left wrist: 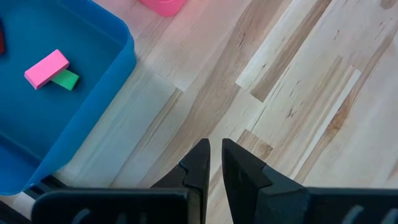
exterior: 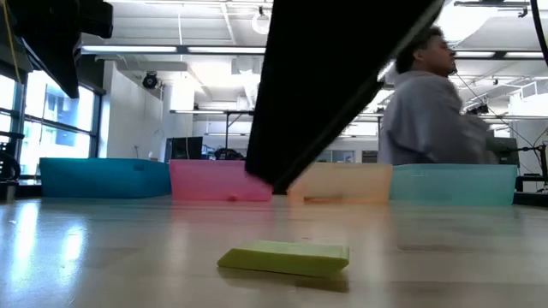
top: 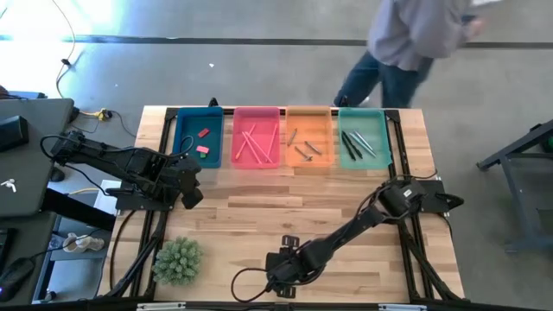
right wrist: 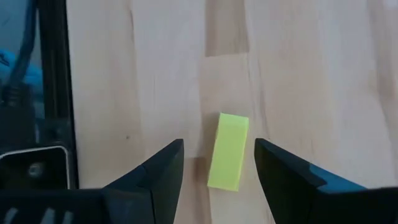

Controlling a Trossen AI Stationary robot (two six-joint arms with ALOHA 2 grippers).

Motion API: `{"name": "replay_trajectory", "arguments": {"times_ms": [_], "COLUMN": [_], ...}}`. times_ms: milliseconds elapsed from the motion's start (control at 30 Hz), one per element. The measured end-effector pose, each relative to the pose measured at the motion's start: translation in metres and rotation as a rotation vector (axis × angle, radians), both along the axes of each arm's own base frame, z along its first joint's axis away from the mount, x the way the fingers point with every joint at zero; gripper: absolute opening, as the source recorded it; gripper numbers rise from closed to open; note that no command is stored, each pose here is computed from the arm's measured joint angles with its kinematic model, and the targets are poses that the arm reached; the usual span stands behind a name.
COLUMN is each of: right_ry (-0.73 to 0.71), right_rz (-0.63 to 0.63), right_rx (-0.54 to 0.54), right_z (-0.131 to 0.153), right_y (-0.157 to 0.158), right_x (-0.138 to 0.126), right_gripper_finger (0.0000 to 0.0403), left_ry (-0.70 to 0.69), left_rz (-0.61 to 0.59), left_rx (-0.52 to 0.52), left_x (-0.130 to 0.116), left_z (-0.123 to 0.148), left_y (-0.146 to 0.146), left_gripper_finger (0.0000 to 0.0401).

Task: Sort crayons/erasers/pens/pencils in bins
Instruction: Put the light green eraser into the blue bin

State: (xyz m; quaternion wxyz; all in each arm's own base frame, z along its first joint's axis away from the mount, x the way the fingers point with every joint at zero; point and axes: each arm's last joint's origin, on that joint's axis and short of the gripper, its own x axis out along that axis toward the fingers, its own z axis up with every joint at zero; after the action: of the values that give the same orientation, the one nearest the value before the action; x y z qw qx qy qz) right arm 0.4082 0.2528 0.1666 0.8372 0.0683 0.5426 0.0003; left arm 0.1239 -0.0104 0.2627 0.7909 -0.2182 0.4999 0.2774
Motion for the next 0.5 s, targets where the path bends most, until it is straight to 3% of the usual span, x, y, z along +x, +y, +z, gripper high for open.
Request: {"name": "replay_trajectory", "arguments": {"times_ms": [500], "right_ry": [0.117], "right_rz": [-0.101], "right_rx": [-0.015], "right_z": [-0.027], "right_y": [-0.002], "right_x": [-0.003], "right_gripper_finger": [0.0187], "left_ry": [0.007], "left_rz": [-0.026], "left_rx": [0.010], "left_x": [0.000], "left_z": [0.000], "left_y": [0.000], "left_gripper_finger": [0.0031]}}
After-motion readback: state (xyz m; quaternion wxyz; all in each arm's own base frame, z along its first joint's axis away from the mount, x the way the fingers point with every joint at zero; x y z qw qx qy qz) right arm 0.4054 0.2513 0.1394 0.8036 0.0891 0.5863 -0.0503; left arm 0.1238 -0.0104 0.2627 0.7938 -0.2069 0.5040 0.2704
